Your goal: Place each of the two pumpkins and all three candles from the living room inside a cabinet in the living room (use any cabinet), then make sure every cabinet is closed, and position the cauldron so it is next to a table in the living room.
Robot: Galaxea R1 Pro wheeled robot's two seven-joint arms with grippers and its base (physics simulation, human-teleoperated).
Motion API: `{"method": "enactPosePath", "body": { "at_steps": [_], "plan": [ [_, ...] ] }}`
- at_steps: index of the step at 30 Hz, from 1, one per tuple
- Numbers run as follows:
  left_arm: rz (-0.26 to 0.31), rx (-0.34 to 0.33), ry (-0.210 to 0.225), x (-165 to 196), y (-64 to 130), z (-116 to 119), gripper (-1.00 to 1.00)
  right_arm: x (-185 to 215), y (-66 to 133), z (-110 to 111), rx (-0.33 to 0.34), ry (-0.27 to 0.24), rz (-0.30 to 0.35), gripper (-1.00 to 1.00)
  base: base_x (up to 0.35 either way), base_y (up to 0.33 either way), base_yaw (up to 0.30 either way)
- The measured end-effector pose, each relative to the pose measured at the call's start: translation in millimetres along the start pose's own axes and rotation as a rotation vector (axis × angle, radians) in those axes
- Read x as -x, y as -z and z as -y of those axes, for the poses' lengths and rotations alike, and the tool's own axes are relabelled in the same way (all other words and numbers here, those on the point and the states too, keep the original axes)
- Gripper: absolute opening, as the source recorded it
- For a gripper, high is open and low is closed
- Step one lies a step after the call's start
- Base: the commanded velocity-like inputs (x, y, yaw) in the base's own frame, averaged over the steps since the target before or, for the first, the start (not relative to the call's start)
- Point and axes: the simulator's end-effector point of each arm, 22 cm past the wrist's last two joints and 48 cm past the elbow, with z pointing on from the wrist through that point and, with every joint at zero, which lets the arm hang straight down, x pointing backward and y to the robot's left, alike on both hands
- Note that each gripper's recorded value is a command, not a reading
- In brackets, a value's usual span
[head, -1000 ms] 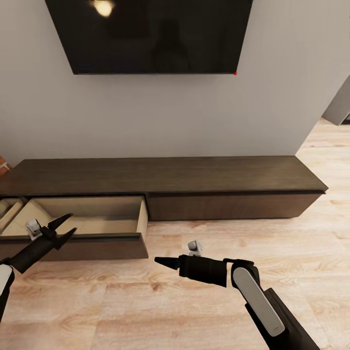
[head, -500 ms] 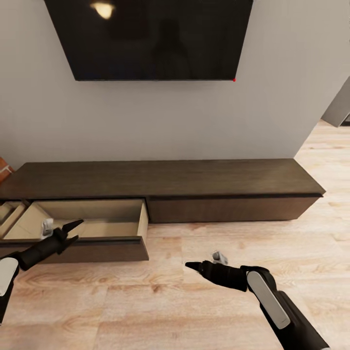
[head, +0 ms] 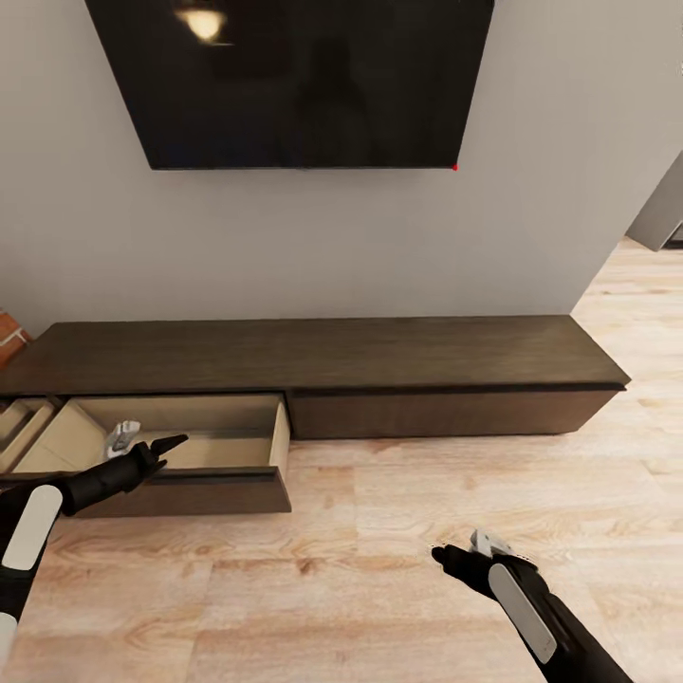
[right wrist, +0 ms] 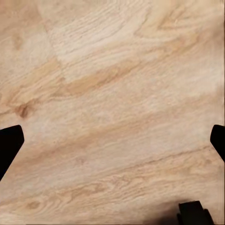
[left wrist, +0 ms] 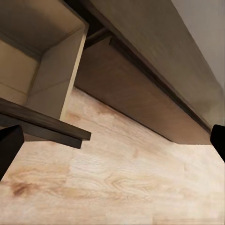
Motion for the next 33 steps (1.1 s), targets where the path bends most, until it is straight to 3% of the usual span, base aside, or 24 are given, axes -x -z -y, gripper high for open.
{"method": "enactPosePath", "body": {
  "at_steps": [7, 17, 26, 29, 31, 33],
  "plan": [
    [-0.023, 0.038, -0.032, -0.3, 4.6, 2.8, 1.0, -15.6, -4.2, 39.2, -0.102, -0.046, 0.014, 1.0, 0.0, 0.0, 0.0],
    [-0.044, 0.072, -0.037, -0.8, 15.7, 4.0, 1.0, -19.2, 8.6, 48.4, -0.13, -0.055, 0.008, 1.0, 0.0, 0.0, 0.0],
    [-0.049, 0.081, -0.04, 4.0, 23.5, 13.5, 1.0, -11.2, 20.8, 58.2, -0.16, -0.077, 0.06, 1.0, 0.0, 0.0, 0.0],
    [-0.069, 0.107, -0.065, 1.1, 25.0, 12.4, 1.0, -9.3, 25.4, 58.1, -0.163, -0.078, 0.067, 1.0, 0.0, 0.0, 0.0],
    [-0.093, 0.161, -0.111, -2.2, 27.3, 4.0, 1.0, -8.5, 28.0, 60.7, -0.171, -0.08, 0.078, 1.0, 0.0, 0.0, 0.0],
    [-0.102, 0.189, -0.13, -2.1, 30.0, 0.6, 1.0, -8.6, 30.8, 62.2, -0.176, -0.081, 0.08, 1.0, 0.0, 0.0, 0.0]
  ]
}}
